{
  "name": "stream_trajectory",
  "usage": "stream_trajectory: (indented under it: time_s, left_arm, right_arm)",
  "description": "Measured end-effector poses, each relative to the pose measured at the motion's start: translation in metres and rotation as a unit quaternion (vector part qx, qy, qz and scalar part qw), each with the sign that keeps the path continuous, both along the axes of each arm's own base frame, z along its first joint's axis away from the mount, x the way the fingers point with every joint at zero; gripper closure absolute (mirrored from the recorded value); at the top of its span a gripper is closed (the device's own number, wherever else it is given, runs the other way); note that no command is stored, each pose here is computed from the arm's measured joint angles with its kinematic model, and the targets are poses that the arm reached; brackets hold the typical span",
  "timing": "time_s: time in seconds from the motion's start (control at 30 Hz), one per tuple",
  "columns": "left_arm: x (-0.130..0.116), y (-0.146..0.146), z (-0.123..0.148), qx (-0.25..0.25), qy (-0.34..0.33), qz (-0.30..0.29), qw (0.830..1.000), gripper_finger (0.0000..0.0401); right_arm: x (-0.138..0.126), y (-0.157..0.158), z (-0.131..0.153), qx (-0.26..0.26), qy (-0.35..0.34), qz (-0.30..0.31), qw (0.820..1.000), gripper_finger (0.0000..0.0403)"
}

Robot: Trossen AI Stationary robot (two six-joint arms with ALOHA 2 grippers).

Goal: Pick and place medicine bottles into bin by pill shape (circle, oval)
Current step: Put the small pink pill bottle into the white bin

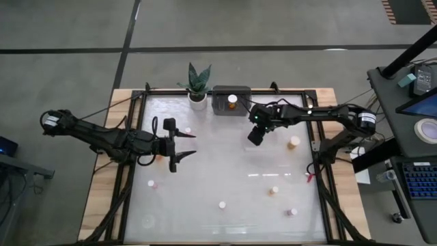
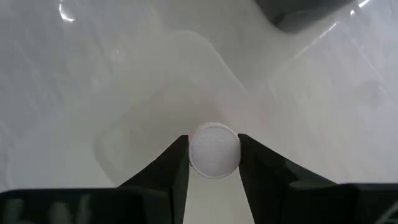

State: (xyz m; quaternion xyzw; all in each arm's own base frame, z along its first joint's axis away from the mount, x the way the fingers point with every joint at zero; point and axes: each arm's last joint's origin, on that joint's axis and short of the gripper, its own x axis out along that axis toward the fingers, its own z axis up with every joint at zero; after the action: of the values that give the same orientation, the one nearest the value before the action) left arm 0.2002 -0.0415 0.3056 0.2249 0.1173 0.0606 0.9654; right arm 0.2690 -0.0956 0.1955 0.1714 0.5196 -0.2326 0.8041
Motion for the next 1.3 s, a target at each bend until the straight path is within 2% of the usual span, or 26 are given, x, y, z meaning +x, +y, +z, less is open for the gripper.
stream_trajectory:
  time_s: [0.13,0.5,0.73,0.87,1.03,1.3]
  left_arm:
    - [0.0,0.0,0.0,0.0,0.0,0.0,1.0,0.0166]
    - [0.0,0.0,0.0,0.0,0.0,0.0,1.0,0.0166]
    - [0.0,0.0,0.0,0.0,0.0,0.0,1.0,0.0166]
    - [0.0,0.0,0.0,0.0,0.001,0.0,1.0,0.0166]
    - [0.0,0.0,0.0,0.0,0.001,0.0,1.0,0.0166]
    - [0.0,0.0,0.0,0.0,0.001,0.0,1.0,0.0166]
  right_arm:
    - [0.001,0.0,0.002,-0.003,-0.002,0.004,1.0,0.0281]
    - [0.001,0.0,0.002,-0.003,-0.002,0.004,1.0,0.0235]
    - [-0.001,0.0,0.006,-0.008,-0.006,0.003,1.0,0.0228]
    - [-0.002,0.001,0.019,-0.008,-0.007,0.0,1.0,0.0227]
    - [-0.004,0.005,0.039,-0.01,-0.044,-0.015,0.999,0.0227]
    - [-0.014,0.026,0.067,-0.012,-0.104,-0.006,0.994,0.0227]
